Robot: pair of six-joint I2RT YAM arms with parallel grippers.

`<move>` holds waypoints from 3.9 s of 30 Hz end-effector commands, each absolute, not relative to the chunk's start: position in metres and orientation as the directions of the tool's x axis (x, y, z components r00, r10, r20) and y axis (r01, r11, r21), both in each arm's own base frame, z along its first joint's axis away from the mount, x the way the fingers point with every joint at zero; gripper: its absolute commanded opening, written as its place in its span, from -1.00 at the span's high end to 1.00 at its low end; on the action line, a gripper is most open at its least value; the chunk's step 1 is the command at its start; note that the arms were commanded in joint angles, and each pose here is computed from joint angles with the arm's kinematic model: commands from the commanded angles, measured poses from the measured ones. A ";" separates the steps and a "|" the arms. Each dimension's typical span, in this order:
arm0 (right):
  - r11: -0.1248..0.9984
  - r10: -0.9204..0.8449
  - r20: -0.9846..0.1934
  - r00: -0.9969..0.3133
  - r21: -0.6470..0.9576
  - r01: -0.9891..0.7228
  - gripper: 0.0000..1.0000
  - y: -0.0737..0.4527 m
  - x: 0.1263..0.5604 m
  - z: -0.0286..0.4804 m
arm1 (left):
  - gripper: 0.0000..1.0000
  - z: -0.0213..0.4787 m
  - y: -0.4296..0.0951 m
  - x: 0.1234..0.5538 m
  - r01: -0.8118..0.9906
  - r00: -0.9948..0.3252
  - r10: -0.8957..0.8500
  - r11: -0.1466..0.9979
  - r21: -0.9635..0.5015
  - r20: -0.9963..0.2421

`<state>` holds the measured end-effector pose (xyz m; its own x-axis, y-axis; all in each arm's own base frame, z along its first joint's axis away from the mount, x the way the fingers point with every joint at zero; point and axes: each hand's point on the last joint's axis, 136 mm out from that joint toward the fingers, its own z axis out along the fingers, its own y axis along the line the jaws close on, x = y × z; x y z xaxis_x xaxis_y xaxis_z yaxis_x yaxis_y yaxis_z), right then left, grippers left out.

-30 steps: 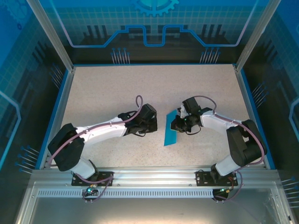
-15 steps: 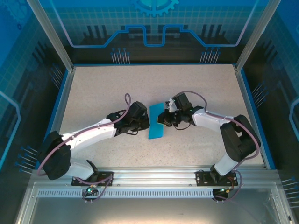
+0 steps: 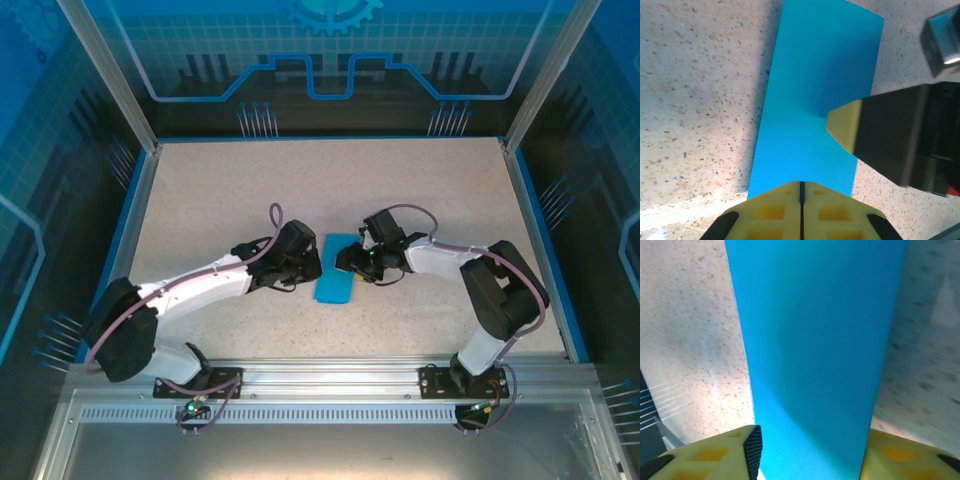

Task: Fold a paper plane with a square sheet of paper (pick it up from the middle)
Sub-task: Place a square sheet of paper at the center of the table, then first fold in half a square sheet of paper at the center of the table.

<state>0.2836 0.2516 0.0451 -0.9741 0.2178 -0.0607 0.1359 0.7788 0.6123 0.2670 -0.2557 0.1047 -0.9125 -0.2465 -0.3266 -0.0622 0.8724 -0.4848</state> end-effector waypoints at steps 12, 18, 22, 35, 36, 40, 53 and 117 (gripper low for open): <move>0.693 0.161 -0.119 -0.980 0.721 0.027 0.11 0.226 0.270 0.076 | 0.82 0.067 -0.304 0.268 -0.066 -0.964 -0.208 0.791 -0.608 -0.166; 0.644 0.117 -0.071 -0.991 0.765 0.021 0.38 0.243 0.257 0.063 | 0.87 0.041 -0.300 0.267 -0.104 -0.969 -0.211 0.822 -0.559 -0.131; 0.611 0.072 -0.027 -0.997 0.791 0.023 0.43 0.255 0.241 0.051 | 0.88 0.032 -0.295 0.265 -0.119 -0.968 -0.219 0.830 -0.544 -0.122; 0.646 0.015 0.010 -1.000 0.763 0.017 0.44 0.251 0.207 0.016 | 0.89 0.024 -0.290 0.262 -0.098 -0.975 -0.185 0.858 -0.504 -0.126; 0.635 0.009 0.001 -1.000 0.772 0.006 0.43 0.252 0.207 0.021 | 0.89 0.024 -0.291 0.262 -0.097 -0.975 -0.184 0.858 -0.504 -0.125; 0.601 0.000 -0.036 -0.999 0.799 -0.029 0.43 0.252 0.202 0.034 | 0.90 0.026 -0.292 0.263 -0.091 -0.976 -0.178 0.859 -0.503 -0.128; 0.635 0.019 0.003 -1.000 0.773 0.015 0.44 0.240 0.197 0.017 | 0.92 0.026 -0.295 0.264 -0.085 -0.978 -0.170 0.857 -0.509 -0.124; 0.719 0.172 -0.052 -0.984 0.689 0.090 0.36 0.214 0.341 0.022 | 0.90 0.045 -0.298 0.265 -0.049 -0.978 -0.149 0.850 -0.525 -0.149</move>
<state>0.3440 0.2194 0.0206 -0.9818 0.1811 -0.0570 0.0837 0.6821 0.7264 0.2626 -0.2948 0.0304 -0.9760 -0.1729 -0.1324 -0.0830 0.8575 -0.5078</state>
